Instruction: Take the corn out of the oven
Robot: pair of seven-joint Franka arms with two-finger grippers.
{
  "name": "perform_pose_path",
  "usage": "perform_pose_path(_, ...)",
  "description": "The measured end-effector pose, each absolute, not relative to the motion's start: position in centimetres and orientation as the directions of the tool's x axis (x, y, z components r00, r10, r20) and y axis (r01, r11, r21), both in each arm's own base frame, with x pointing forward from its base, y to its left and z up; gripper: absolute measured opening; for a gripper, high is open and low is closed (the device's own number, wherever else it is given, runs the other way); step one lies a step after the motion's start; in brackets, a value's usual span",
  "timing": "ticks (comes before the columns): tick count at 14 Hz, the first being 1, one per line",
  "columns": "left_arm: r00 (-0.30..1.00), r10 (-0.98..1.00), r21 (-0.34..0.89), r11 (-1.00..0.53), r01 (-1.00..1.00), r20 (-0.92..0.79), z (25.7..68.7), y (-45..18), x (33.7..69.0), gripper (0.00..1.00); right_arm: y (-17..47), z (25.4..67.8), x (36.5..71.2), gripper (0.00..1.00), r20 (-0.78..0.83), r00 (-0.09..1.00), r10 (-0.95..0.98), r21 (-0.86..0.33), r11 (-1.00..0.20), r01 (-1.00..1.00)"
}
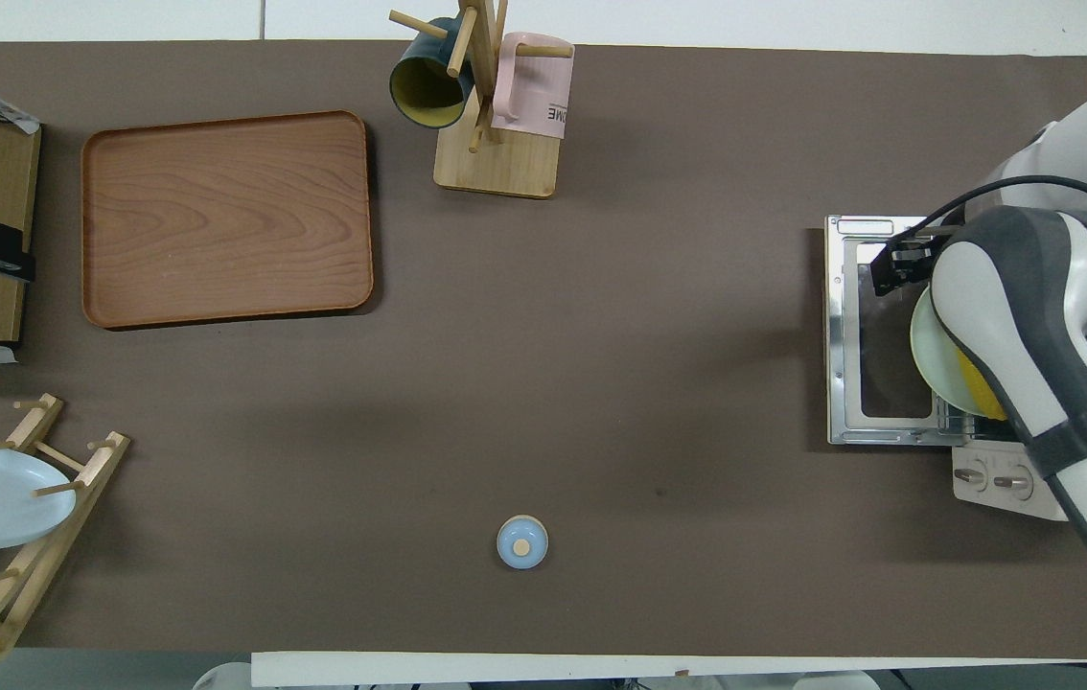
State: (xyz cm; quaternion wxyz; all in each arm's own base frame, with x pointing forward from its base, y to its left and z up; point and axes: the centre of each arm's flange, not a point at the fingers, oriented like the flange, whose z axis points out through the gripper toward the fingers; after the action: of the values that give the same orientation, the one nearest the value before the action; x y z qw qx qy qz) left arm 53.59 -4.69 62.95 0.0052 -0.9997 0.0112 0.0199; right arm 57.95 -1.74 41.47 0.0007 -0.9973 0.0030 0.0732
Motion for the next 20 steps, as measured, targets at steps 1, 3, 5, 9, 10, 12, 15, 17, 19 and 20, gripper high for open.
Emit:
perform_pose_path(1, 0.999, -0.022, -0.010, -1.000, -0.023, -0.040, 62.9, -4.7, 53.6, 1.00, -2.3, 40.6, 57.7, 0.66, -0.144, 0.989, -0.015, -0.001, -1.000, -0.016)
perform_pose_path(3, 0.999, -0.022, -0.010, -1.000, -0.023, -0.040, 62.9, -4.7, 53.6, 1.00, -2.2, 39.1, 57.4, 0.64, -0.133, 0.991, -0.014, -0.001, -1.000, -0.014)
perform_pose_path(5, 0.999, -0.022, -0.010, -1.000, -0.023, -0.040, 62.9, -4.7, 53.6, 1.00, -1.8, 38.5, 57.1, 0.59, -0.134, 0.991, -0.008, -0.001, -1.000, -0.008)
perform_pose_path(9, 0.999, -0.022, -0.010, -1.000, -0.023, -0.040, 62.9, -4.7, 53.6, 1.00, -1.6, 36.8, 56.6, 0.47, -0.125, 0.992, -0.002, 0.002, -1.000, -0.002)
perform_pose_path(10, 0.999, -0.022, -0.010, -1.000, -0.023, -0.040, 62.9, -4.7, 53.6, 1.00, -1.6, 36.5, 56.3, 0.38, -0.133, 0.991, 0.003, 0.010, -1.000, 0.005)
perform_pose_path(12, 0.999, -0.022, -0.010, -1.000, -0.023, -0.040, 62.9, -4.7, 53.6, 1.00, -1.4, 36.3, 56.1, 0.30, -0.147, 0.989, 0.035, 0.053, -0.998, 0.043)
perform_pose_path(15, 0.999, -0.022, -0.010, -1.000, -0.023, -0.040, 62.9, -4.7, 53.6, 1.00, -0.7, 36.3, 55.9, 0.30, -0.167, 0.984, 0.064, 0.079, -0.994, 0.078)
perform_pose_path(17, 0.999, -0.022, -0.010, -1.000, -0.023, -0.040, 62.9, -4.7, 53.6, 1.00, -0.7, 36.5, 55.7, 0.13, -0.175, 0.982, 0.065, 0.081, -0.994, 0.080)
perform_pose_path(19, 0.999, -0.022, -0.010, -1.000, -0.023, -0.040, 62.9, -4.7, 53.6, 1.00, -0.3, 37.4, 55.8, 0.07, -0.166, 0.983, 0.072, 0.086, -0.993, 0.087)
perform_pose_path(20, 0.999, -0.022, -0.010, -1.000, -0.023, -0.040, 62.9, -4.7, 53.6, 1.00, 0.5, 37.9, 56.1, 0.06, -0.164, 0.983, 0.086, 0.088, -0.991, 0.101)
